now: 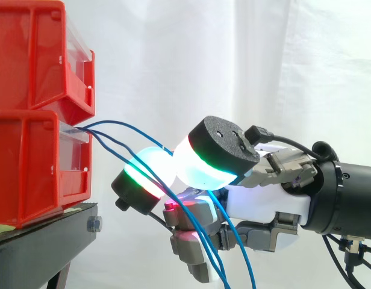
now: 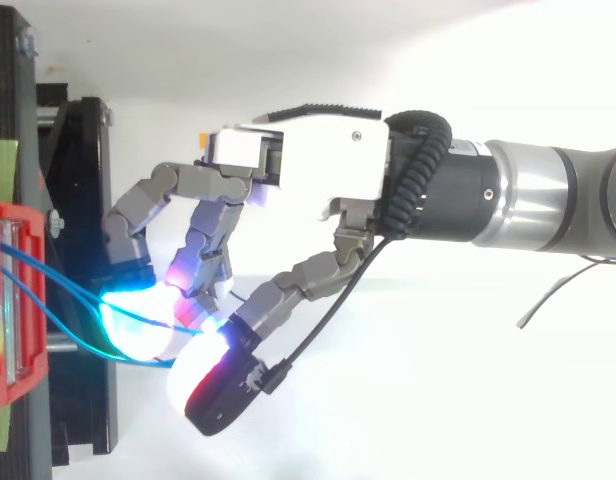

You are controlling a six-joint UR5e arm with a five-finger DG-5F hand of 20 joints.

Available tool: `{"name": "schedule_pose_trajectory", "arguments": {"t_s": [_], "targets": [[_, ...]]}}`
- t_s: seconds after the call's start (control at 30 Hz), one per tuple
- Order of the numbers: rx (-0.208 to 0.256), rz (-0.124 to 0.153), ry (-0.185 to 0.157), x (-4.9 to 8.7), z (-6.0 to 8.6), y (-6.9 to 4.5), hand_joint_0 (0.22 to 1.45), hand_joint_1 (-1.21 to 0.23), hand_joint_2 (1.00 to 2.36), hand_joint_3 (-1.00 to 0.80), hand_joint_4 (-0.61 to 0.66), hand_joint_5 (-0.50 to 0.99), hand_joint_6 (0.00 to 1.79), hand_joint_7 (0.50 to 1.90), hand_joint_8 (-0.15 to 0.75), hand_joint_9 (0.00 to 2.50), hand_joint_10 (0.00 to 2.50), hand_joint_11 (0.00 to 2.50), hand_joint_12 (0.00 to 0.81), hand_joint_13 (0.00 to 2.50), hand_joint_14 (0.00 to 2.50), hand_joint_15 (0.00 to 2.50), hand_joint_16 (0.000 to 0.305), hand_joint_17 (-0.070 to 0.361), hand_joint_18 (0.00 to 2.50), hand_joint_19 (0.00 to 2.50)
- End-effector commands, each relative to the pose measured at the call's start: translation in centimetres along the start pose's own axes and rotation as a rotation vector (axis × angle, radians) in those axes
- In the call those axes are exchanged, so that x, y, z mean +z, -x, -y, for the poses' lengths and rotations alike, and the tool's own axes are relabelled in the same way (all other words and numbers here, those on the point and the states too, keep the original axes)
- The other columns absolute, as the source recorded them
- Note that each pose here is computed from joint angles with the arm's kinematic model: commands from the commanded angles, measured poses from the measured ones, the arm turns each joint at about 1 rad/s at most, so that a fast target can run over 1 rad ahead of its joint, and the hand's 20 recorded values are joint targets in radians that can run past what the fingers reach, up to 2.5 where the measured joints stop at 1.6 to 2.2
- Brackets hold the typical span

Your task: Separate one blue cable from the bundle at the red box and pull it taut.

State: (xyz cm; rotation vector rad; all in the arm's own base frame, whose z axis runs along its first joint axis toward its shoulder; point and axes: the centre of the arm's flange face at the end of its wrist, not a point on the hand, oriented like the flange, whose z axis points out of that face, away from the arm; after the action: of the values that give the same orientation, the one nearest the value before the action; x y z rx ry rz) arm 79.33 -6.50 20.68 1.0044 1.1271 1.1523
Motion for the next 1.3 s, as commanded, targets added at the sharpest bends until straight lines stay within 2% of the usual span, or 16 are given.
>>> {"name": "schedule_pose_trajectory", "arguments": {"t_s": [0.0,0.13,0.23,0.4,0.67,0.83,1.0,1.27], "targets": [[-0.001,0.001,0.004,0.21,-0.37,0.01,0.51,-0.9,1.0,-0.5,0.21,-0.21,0.89,0.92,0.402,1.16,0.01,1.28,0.46,1.23,0.02,0.84,0.056,0.127,1.2,0.71],[-0.003,0.002,0.005,0.28,-0.46,0.25,0.49,-0.81,1.0,-0.5,0.22,-0.21,0.89,0.87,0.414,1.18,0.01,1.28,0.466,1.24,0.02,0.83,0.058,0.132,1.22,0.72],[0.0,0.002,0.004,0.27,-0.34,0.23,0.51,-0.81,1.0,-0.5,0.22,-0.21,0.88,0.87,0.405,1.19,0.01,1.3,0.463,1.24,0.02,0.83,0.057,0.129,1.21,0.73],[0.002,0.003,0.008,0.37,-0.59,0.26,0.54,-0.7,1.0,-0.5,0.2,-0.19,0.86,0.91,0.403,1.25,0.01,1.32,0.457,1.26,0.02,0.84,0.055,0.125,1.21,0.75],[0.001,0.001,-0.001,0.28,-0.5,0.25,0.64,-0.73,1.0,-0.5,0.17,-0.18,0.86,0.97,0.4,1.27,0.01,1.33,0.447,1.27,0.03,0.85,0.054,0.121,1.21,0.78],[0.0,0.002,-0.004,0.32,-0.57,0.27,0.64,-0.78,1.02,-0.24,0.09,-0.18,0.9,1.04,0.395,1.3,0.01,1.38,0.447,1.28,0.03,0.85,0.053,0.12,1.21,0.79],[0.001,0.001,-0.004,0.34,-0.61,-0.06,0.62,-0.78,1.03,-0.09,0.04,-0.16,0.92,1.13,0.401,1.33,0.01,1.4,0.45,1.3,0.02,0.86,0.055,0.124,1.23,0.79],[0.032,-0.002,-0.005,0.33,-0.61,-0.2,0.64,-0.78,1.02,-0.03,-0.01,-0.15,0.93,1.17,0.415,1.34,0.01,1.39,0.463,1.31,0.02,0.85,0.058,0.13,1.27,0.77]]}}
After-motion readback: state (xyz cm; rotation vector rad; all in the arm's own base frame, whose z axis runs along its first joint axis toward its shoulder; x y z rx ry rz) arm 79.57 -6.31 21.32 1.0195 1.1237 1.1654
